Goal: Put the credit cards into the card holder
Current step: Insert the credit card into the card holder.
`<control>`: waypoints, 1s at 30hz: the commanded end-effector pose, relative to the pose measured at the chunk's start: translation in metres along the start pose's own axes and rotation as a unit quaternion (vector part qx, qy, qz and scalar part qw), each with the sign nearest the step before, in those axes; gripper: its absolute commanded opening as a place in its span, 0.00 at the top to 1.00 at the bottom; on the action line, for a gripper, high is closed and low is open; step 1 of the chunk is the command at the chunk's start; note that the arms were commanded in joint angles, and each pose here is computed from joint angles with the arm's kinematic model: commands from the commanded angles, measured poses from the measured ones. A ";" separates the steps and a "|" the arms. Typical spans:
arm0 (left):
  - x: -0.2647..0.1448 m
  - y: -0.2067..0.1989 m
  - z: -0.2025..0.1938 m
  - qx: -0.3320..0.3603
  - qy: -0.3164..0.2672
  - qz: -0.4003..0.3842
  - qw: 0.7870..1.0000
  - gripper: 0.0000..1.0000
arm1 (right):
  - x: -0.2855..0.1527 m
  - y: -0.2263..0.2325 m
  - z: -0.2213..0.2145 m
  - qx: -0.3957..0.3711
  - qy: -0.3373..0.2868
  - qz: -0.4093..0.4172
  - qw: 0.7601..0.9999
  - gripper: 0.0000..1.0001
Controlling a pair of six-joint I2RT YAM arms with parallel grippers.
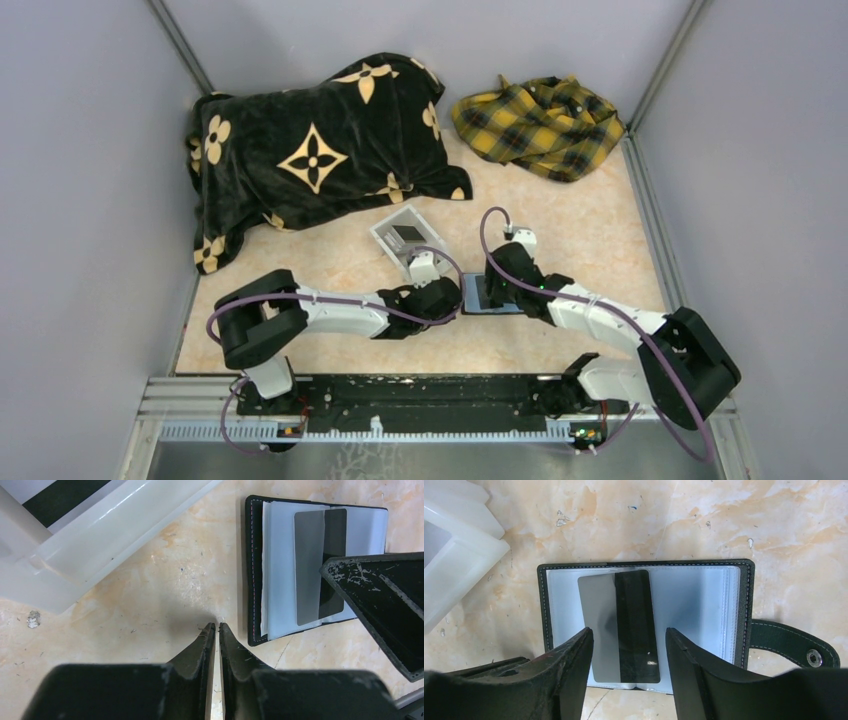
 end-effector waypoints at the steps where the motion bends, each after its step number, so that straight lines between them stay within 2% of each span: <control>1: -0.008 0.125 -0.044 0.113 0.105 0.192 0.969 0.85 | 0.002 -0.002 0.011 0.016 -0.016 -0.002 1.000 0.47; 7: -0.007 0.123 -0.044 0.116 0.105 0.192 0.969 0.85 | 0.007 -0.002 0.006 0.029 -0.012 0.009 0.999 0.60; 30: 0.003 0.115 -0.048 0.126 0.111 0.182 0.969 0.85 | 0.005 0.014 0.000 0.061 -0.008 0.066 0.996 0.62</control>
Point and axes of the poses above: each gripper's point midway between its finger pads, its own x axis out along the fingers, its own y axis along the line the jaws close on, z = x × y, the point moved 2 cm from there along -x, back along the fingers, and after that the axes turned 14 degrees about -x, right-handed, at the moved point
